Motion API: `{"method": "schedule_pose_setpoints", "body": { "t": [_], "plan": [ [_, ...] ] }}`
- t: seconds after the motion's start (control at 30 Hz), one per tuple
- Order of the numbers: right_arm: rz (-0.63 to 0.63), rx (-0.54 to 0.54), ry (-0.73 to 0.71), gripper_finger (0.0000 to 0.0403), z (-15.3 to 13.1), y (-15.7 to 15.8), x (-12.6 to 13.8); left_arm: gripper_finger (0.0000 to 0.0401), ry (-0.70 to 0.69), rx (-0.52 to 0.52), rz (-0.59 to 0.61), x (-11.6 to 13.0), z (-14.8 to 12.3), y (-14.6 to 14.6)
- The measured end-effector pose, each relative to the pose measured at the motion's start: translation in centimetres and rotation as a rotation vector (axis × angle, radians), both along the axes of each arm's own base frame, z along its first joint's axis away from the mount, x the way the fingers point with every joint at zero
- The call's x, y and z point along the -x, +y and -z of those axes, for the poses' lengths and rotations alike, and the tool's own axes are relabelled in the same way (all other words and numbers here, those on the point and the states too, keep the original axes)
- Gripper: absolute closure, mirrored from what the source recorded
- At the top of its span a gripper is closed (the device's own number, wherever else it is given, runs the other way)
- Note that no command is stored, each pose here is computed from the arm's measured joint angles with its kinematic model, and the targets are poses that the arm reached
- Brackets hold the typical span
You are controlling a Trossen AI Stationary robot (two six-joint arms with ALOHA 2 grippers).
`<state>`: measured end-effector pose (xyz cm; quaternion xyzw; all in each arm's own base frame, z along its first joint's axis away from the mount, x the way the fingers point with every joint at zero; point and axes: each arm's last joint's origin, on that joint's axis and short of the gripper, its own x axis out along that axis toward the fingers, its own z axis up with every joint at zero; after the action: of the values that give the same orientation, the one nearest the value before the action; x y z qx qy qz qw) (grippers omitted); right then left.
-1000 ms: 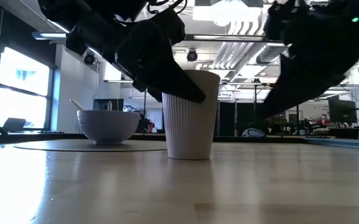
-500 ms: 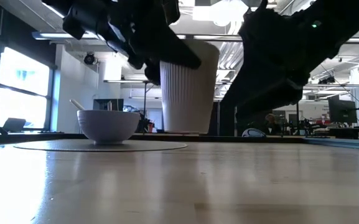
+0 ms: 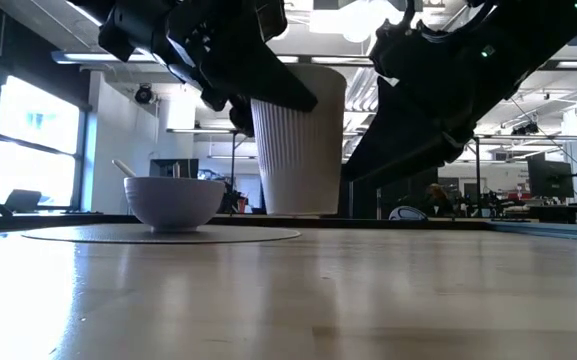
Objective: Pick & Place Utensil
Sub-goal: Put the white cup on the top right side of the gray placemat
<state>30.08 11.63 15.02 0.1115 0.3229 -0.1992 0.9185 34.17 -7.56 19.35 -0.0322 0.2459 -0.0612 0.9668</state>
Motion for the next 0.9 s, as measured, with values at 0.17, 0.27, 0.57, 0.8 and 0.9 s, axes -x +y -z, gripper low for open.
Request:
{"method": "schedule_pose_setpoints", "body": {
  "t": [0.17,0.27,0.57,0.8,0.9],
  "plan": [
    [-0.021,0.016,-0.005,0.001,-0.1,0.0,-0.1,0.0014,0.013,-0.012,-0.004,0.2,1.0,0.1],
    [-0.046,0.034,-0.027,0.0013,-0.3,0.1,-0.3,0.0014,-0.001,-0.014,-0.021,0.8,2.0,0.3],
    [-0.107,0.06,-0.108,0.0013,-1.1,0.5,-1.0,0.0014,-0.012,-0.024,-0.024,1.9,3.8,0.5],
    [-0.147,0.083,-0.121,0.0012,-1.0,0.6,-1.4,0.0014,0.04,-0.048,-0.008,1.7,5.5,0.4],
    [-0.185,0.096,-0.145,0.001,-0.9,0.8,-1.7,0.0014,0.052,-0.05,-0.008,1.7,5.7,0.5]
  ]
}}
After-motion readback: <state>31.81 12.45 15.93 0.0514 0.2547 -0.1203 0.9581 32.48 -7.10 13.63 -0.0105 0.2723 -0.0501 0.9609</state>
